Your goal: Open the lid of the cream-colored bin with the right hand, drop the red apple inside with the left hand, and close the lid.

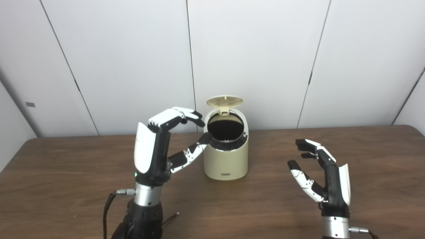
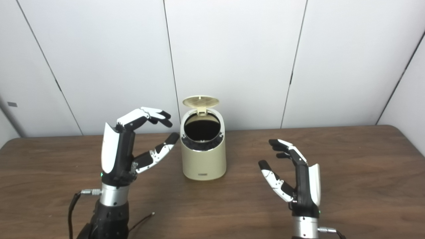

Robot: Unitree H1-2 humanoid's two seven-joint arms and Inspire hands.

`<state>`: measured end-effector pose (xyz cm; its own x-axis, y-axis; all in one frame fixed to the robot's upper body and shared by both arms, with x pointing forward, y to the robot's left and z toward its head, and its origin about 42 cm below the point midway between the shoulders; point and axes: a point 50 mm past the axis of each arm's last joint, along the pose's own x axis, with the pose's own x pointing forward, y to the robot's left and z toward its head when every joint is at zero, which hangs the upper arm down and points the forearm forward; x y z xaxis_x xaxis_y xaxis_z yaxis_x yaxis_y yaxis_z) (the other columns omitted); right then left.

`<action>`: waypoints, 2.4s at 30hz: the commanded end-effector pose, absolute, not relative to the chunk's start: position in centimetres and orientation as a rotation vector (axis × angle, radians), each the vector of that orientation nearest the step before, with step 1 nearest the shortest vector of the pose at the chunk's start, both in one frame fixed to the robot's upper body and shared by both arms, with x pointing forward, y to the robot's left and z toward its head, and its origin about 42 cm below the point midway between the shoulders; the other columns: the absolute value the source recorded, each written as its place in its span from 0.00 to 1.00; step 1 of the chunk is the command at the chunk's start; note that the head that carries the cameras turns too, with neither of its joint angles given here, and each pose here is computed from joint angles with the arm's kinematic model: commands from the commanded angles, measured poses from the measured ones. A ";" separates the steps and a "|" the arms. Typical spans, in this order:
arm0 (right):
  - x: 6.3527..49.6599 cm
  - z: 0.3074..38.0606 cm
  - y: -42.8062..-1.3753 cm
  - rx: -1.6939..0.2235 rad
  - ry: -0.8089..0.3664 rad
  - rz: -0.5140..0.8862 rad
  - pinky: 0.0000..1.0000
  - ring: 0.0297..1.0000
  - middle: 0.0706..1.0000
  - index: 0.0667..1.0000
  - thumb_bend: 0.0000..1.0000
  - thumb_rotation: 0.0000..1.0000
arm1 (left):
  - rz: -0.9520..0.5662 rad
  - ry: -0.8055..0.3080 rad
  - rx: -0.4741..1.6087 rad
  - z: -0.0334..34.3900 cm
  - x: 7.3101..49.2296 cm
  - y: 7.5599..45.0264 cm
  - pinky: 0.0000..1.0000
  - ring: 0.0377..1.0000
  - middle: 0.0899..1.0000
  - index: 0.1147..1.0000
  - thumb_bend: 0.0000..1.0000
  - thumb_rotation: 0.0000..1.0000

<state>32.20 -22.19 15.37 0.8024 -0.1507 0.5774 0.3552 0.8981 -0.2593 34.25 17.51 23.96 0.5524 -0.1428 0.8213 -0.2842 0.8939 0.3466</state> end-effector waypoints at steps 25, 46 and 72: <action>33.0 30.0 -21.0 -0.808 -0.792 -0.039 0.80 0.89 0.91 0.89 0.54 0.96 | 0.117 -0.499 0.041 16.2 34.4 21.9 0.64 0.71 0.73 0.73 0.31 0.69; 38.4 39.2 -15.5 -1.095 -0.736 0.195 0.94 1.00 0.97 0.97 0.98 0.91 | 0.117 -0.360 0.078 12.1 34.7 23.3 0.70 0.77 0.78 0.78 0.35 0.75; 43.1 35.0 -15.2 -1.132 -0.498 0.291 1.00 1.00 0.92 0.92 0.95 0.90 | 0.107 -0.358 0.110 11.9 34.6 23.2 0.68 0.74 0.75 0.75 0.32 0.75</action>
<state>43.12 -15.19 32.83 0.8714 0.4622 0.1644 -0.0362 0.3948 -0.9181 35.10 22.52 12.82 0.9258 0.0937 0.3661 -0.1253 0.9901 0.0633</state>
